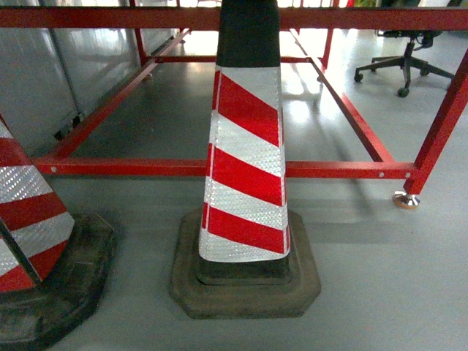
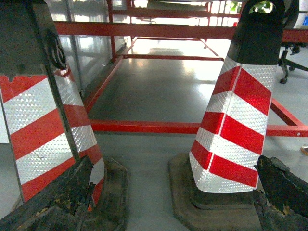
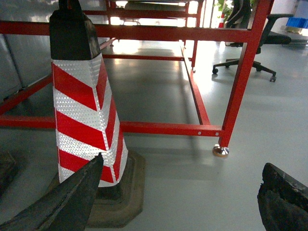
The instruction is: Sort blue parts and orange caps into right shelf containers
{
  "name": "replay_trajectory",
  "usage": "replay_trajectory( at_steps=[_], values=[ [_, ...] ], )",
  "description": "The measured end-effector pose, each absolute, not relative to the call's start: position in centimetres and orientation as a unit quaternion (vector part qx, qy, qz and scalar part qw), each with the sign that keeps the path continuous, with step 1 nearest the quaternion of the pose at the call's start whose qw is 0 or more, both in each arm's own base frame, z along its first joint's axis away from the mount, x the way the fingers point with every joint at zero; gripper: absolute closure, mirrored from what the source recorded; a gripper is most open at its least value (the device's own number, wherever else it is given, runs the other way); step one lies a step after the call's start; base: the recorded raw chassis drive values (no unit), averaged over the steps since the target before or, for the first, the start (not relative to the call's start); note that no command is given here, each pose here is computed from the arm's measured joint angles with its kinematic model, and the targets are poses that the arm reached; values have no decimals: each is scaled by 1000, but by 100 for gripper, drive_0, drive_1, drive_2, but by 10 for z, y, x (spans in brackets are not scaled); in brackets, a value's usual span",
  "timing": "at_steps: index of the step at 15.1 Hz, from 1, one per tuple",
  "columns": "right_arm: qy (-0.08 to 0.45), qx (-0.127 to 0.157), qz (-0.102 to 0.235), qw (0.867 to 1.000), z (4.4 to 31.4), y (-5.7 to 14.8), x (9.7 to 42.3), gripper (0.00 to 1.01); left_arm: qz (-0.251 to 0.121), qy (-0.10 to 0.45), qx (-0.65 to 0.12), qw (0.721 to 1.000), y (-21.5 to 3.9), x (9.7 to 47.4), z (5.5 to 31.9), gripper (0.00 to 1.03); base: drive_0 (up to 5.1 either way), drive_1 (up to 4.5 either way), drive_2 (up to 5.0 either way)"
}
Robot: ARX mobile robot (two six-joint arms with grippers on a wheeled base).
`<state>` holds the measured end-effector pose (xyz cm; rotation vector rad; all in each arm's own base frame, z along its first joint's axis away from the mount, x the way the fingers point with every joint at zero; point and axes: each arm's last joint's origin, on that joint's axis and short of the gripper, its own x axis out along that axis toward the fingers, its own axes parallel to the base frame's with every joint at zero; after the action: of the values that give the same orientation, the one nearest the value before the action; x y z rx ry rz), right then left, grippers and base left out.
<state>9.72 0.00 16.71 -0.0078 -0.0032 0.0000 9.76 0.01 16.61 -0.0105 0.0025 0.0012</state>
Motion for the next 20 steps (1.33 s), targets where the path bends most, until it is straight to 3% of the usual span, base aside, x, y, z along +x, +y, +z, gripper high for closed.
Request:
replay_trajectory(
  at_steps=[20],
  values=[
    [-2, -4, 0, 1000, 167, 0, 97, 3, 1, 1, -5, 1000, 0, 98, 166, 5, 0, 0, 0]
  ],
)
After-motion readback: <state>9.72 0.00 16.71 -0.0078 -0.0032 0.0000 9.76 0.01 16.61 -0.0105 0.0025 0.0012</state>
